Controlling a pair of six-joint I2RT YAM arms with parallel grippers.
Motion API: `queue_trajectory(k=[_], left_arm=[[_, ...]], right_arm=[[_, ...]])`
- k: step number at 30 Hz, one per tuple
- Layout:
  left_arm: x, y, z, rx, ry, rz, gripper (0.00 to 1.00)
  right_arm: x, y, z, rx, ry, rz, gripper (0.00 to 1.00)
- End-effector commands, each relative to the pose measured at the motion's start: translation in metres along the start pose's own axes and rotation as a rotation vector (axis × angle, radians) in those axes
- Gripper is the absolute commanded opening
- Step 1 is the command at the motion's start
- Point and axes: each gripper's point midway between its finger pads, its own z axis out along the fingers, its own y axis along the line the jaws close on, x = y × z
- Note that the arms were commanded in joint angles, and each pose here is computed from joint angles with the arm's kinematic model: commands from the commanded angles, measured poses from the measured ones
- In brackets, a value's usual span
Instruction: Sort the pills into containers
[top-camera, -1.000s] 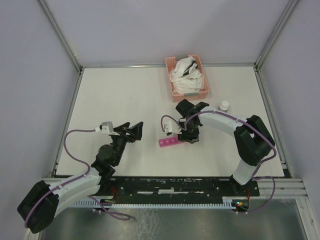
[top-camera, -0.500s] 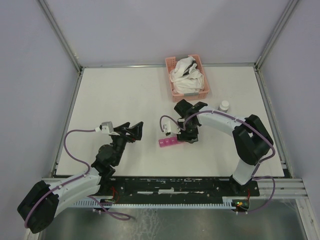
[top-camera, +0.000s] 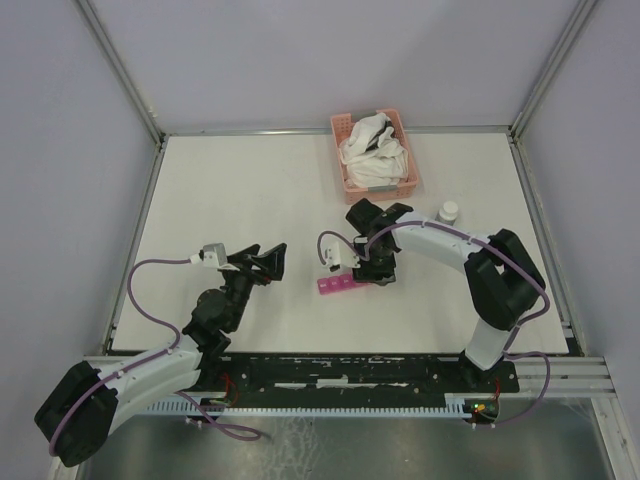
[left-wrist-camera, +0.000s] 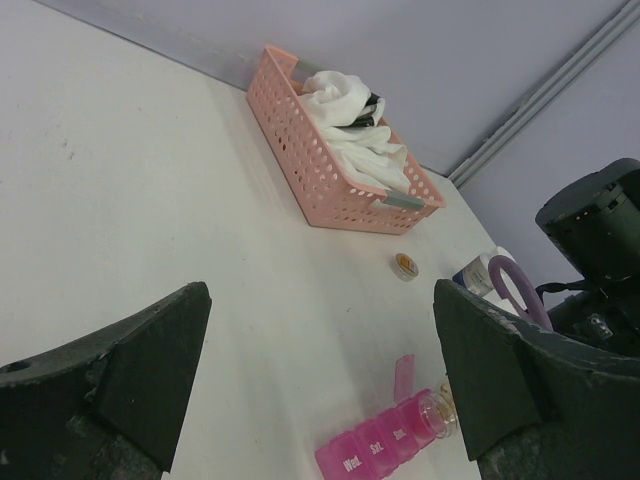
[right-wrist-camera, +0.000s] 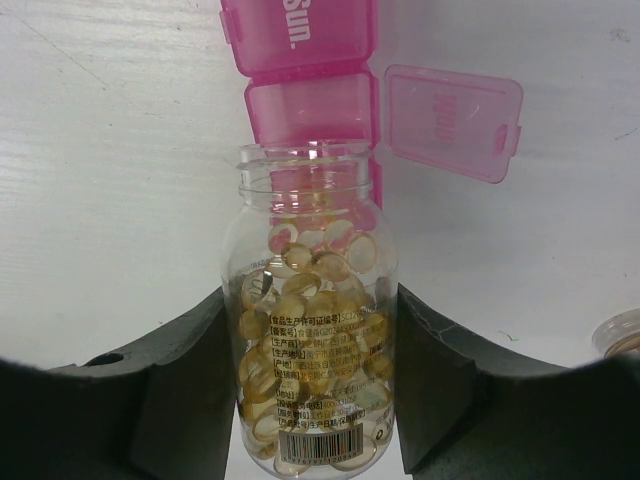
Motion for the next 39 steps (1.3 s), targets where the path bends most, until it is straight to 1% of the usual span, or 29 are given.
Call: queue_trajectory(k=[1,39], left_arm=[[-0.0108,-0.0046,-0.0001,0.017,-0.047,-0.057,0.99],[-0.0111,-0.0037,0.0003,0.014,-0.048,-0.061,0.99]], right_arm=[[-0.0054,-0.0111,-0.0075,0.041,0.015,0.004,0.01],[-0.0044,-0.0137,-0.007,0.07,0.092,-0.014,0.01]])
